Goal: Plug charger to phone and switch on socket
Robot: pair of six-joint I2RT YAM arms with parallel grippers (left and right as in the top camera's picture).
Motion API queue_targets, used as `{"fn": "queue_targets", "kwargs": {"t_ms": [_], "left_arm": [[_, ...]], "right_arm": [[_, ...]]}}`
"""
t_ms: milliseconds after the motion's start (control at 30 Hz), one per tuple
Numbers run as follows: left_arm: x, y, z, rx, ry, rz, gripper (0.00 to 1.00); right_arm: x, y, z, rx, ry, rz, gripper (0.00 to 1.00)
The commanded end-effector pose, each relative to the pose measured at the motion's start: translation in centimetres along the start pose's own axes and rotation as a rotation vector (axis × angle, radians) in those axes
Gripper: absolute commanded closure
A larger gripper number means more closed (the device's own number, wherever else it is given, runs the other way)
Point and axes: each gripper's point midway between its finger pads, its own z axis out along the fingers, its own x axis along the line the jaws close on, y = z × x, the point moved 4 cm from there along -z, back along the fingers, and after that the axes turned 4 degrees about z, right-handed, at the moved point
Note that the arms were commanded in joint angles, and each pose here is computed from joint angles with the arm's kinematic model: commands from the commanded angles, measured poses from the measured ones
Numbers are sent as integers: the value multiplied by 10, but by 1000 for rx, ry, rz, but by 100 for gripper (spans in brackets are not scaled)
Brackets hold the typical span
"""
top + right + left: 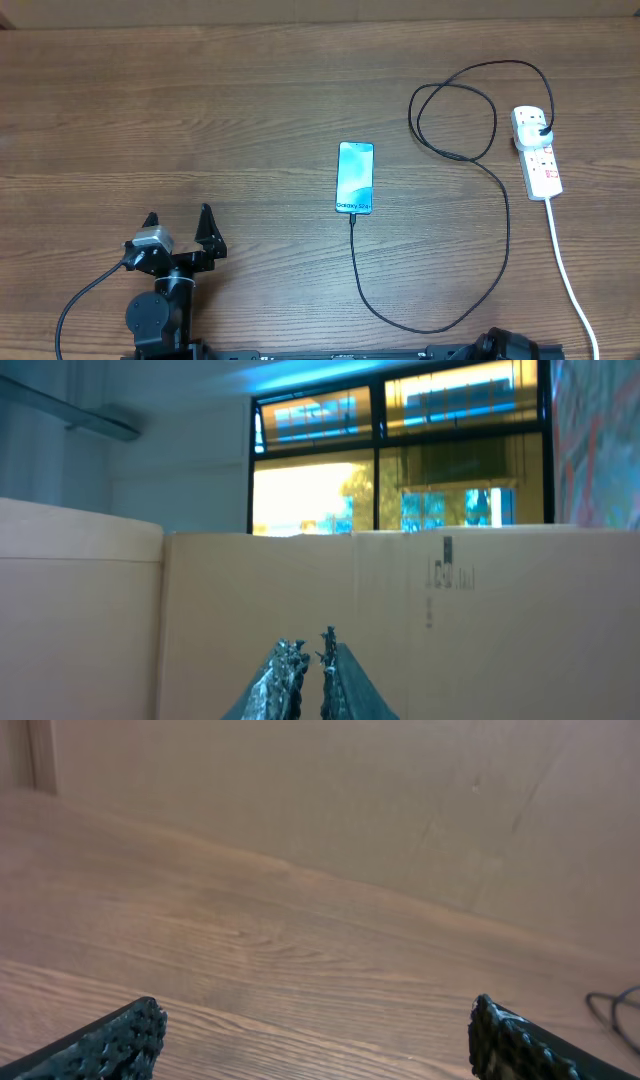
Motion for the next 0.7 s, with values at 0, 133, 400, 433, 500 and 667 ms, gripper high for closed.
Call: {"fn": "queue_targets", "kwargs": {"t_ms": [0, 133, 400, 433, 500, 667], "left_arm": [[-3, -1, 0, -6, -24, 149, 0], [-3, -1, 0, -6, -24, 165, 0], [-3, -4, 0, 12, -25, 162, 0], [-3, -5, 0, 13, -25, 162, 0], [-3, -4, 0, 13, -24, 163, 0], [-3, -5, 0, 13, -25, 163, 0]], "right_arm": [[32, 3, -36, -71, 47, -60, 90], [56, -6, -70, -153, 89, -130, 90], [90, -12, -144, -334, 142, -209, 90], [93, -12, -155, -355, 151, -214, 90], [96, -9, -167, -372, 170, -227, 90], [82, -2, -175, -394, 164, -186, 89]]}}
